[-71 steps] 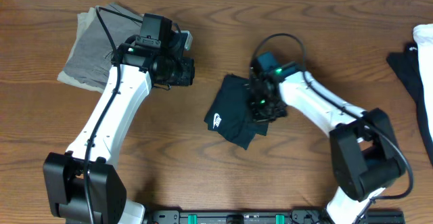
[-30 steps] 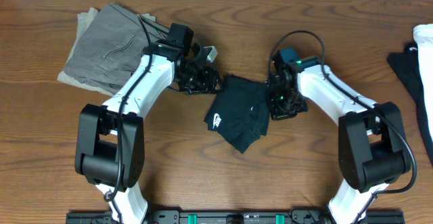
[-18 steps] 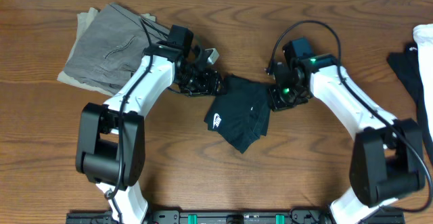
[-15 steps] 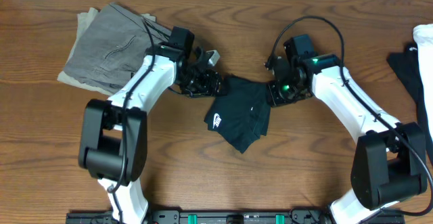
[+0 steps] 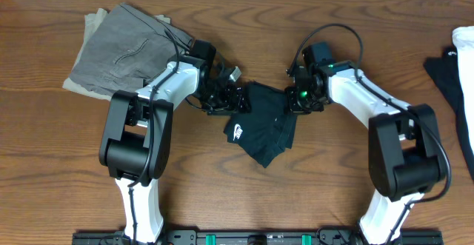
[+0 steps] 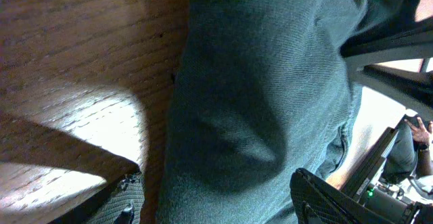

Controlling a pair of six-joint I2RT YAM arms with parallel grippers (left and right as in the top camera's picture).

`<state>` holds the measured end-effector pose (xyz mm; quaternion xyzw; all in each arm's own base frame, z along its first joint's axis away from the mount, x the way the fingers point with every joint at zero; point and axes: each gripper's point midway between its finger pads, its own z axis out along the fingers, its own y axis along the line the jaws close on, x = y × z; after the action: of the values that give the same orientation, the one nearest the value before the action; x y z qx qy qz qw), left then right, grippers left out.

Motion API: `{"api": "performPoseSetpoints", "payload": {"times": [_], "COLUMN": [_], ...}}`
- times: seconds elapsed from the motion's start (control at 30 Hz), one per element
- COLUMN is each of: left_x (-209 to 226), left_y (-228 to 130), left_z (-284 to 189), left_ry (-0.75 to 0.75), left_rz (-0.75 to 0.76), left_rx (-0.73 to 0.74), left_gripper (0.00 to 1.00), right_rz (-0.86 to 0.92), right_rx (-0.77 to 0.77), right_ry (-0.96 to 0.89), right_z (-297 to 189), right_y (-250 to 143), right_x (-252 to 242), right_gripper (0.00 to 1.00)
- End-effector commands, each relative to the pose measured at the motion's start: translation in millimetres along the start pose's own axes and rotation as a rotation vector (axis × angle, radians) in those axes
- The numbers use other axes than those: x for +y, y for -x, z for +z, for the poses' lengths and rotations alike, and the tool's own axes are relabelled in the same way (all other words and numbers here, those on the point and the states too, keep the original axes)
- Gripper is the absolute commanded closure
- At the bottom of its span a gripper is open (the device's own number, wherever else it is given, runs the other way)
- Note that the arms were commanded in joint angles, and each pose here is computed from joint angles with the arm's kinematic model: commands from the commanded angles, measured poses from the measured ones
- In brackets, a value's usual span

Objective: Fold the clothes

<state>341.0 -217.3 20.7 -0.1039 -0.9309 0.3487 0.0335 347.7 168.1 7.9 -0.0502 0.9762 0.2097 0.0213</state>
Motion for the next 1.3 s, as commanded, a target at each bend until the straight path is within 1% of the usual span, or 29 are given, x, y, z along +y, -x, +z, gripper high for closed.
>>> {"api": "performPoseSetpoints", "payload": {"times": [0.0, 0.2, 0.3, 0.37, 0.4, 0.47, 0.5, 0.53, 0.6, 0.7, 0.8, 0.9, 1.0, 1.07, 1.17, 1.27], "left_x": [-5, -16, -33, -47, -50, -51, -51, -50, -48, -49, -66, -82, -94, -96, -86, -62], "left_y": [-5, -9, -10, -11, -12, -13, -12, -12, -11, -6, 6, 24, 42, 56, 74, 89], "left_z": [12, 33, 36, 36, 35, 34, 33, 33, 30, 18, -9, -48, -100, -141, -198, -254], "left_ry": [-0.01, -0.027, -0.139, -0.224, -0.248, -0.254, -0.254, -0.254, -0.254, -0.255, -0.319, -0.371, -0.423, -0.442, -0.429, -0.373], "left_rz": [0.043, 0.084, 0.092, 0.093, 0.092, 0.087, 0.085, 0.082, 0.074, 0.062, 0.083, 0.132, 0.185, 0.199, 0.218, 0.239], "left_rx": [0.026, 0.057, 0.067, 0.074, 0.077, 0.081, 0.079, 0.077, 0.072, 0.055, 0.003, -0.092, -0.214, -0.321, -0.49, -0.668], "left_gripper": [0.29, 0.31, 0.41, 0.51, 0.59, 0.81, 0.91, 0.94, 0.94, 0.94, 0.94, 0.94, 0.94, 0.94, 0.94, 0.94], "right_rz": [0.042, 0.047, 0.05, 0.051, 0.051, 0.051, 0.051, 0.053, 0.043, 0.011, -0.023, -0.048, -0.073, -0.088, -0.099, -0.079], "right_rx": [0.047, 0.058, 0.066, 0.068, 0.068, 0.068, 0.07, 0.071, 0.074, 0.041, -0.054, -0.206, -0.378, -0.463, -0.524, -0.533], "right_ry": [0.01, 0.007, 0.005, 0.005, 0.005, 0.005, 0.004, 0.004, 0.007, 0.017, 0.026, 0.034, 0.036, 0.036, 0.036, 0.045], "right_z": [10, 10, 10, 10, 10, 10, 10, 9, 5, -16, -55, -105, -157, -186, -208, -213], "right_y": [-9, -12, -14, -15, -15, -15, -15, -15, -16, -13, -2, 13, 25, 27, 24, 21], "right_x": [0, -1, -1, -1, -2, -1, -1, -2, -3, -2, 4, 11, 16, 19, 23, 25], "right_gripper": [0.98, 0.98, 0.97, 0.97, 0.97, 0.97, 0.98, 0.99, 0.99, 0.99, 0.99, 0.98, 0.93, 0.92, 0.92, 0.92]}}
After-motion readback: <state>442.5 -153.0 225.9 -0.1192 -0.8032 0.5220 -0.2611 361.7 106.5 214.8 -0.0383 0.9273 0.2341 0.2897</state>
